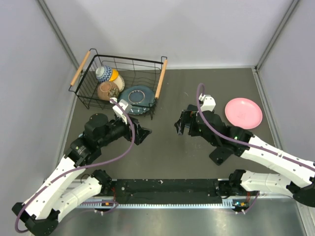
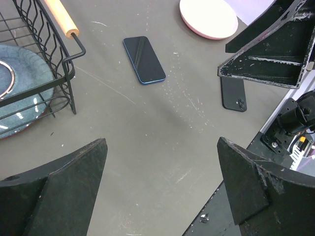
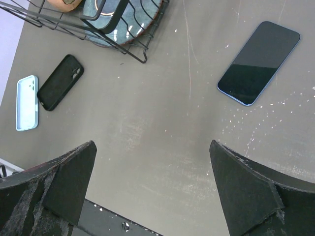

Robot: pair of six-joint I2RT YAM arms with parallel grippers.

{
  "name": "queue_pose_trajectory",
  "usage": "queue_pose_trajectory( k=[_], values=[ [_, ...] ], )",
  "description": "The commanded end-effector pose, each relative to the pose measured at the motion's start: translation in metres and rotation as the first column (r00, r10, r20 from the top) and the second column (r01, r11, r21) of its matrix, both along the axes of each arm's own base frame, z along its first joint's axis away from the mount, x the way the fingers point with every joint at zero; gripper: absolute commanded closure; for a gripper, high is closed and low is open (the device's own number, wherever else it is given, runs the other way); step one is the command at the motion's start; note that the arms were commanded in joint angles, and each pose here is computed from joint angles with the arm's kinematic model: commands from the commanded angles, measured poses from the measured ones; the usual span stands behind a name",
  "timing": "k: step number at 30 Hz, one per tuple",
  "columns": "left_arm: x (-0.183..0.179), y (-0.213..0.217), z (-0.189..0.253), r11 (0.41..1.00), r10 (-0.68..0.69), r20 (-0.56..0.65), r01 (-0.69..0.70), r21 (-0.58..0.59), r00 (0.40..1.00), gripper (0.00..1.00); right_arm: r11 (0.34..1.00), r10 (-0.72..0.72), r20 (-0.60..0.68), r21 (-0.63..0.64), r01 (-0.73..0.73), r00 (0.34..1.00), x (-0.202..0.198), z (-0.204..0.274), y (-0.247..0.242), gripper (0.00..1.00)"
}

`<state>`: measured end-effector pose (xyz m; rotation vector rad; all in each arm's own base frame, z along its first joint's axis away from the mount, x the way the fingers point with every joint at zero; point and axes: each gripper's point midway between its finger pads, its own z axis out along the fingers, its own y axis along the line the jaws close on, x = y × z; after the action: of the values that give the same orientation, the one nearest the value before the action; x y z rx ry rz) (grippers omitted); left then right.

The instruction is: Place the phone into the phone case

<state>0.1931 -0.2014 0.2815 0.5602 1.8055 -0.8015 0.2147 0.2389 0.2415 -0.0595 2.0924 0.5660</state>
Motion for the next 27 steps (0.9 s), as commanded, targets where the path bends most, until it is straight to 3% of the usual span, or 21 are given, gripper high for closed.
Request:
queue_pose_trajectory(
  k=[1,6,12,17,21,22,25,27],
  values=[
    [0.006,0.0,0.007,1.0,0.019,0.037,-0.018,-0.02,0.999,0.01,0.999,-0.022,0.034,0.049,0.021,0.999,0.002,0.02,-0.001,0.01],
    [0.014,0.006,0.002,0.997,0.071,0.03,-0.071,0.007,0.997,0.01,0.998,-0.031,0.029,0.059,0.029,0.999,0.001,0.018,-0.003,0.01],
    [0.035,0.026,-0.011,0.971,0.227,0.009,-0.227,0.071,0.974,0.01,0.999,-0.049,0.048,0.006,0.049,0.998,0.004,0.009,-0.011,0.01],
    [0.059,0.058,-0.044,0.868,0.45,-0.059,-0.421,0.264,0.891,0.01,0.998,-0.057,0.044,0.04,0.055,0.997,0.0,0.01,-0.015,0.01],
    [0.069,0.071,-0.059,0.826,0.535,-0.129,-0.485,0.286,0.835,0.03,0.996,-0.015,0.07,0.086,0.009,0.997,-0.007,0.015,-0.015,0.01],
    [0.072,0.076,-0.062,0.813,0.562,-0.154,-0.51,0.28,0.812,0.03,0.995,0.005,0.105,0.099,-0.015,0.994,-0.009,0.023,-0.018,0.01],
    [0.078,0.112,-0.08,0.717,0.697,-0.276,-0.642,0.272,0.662,0.03,0.988,0.046,0.182,0.139,-0.072,0.982,-0.015,0.035,-0.019,0.01],
    [0.08,0.15,-0.092,0.608,0.791,-0.311,-0.735,0.3,0.527,0.03,0.985,0.064,0.213,0.144,-0.097,0.975,-0.017,0.035,-0.021,0.01]
  ],
)
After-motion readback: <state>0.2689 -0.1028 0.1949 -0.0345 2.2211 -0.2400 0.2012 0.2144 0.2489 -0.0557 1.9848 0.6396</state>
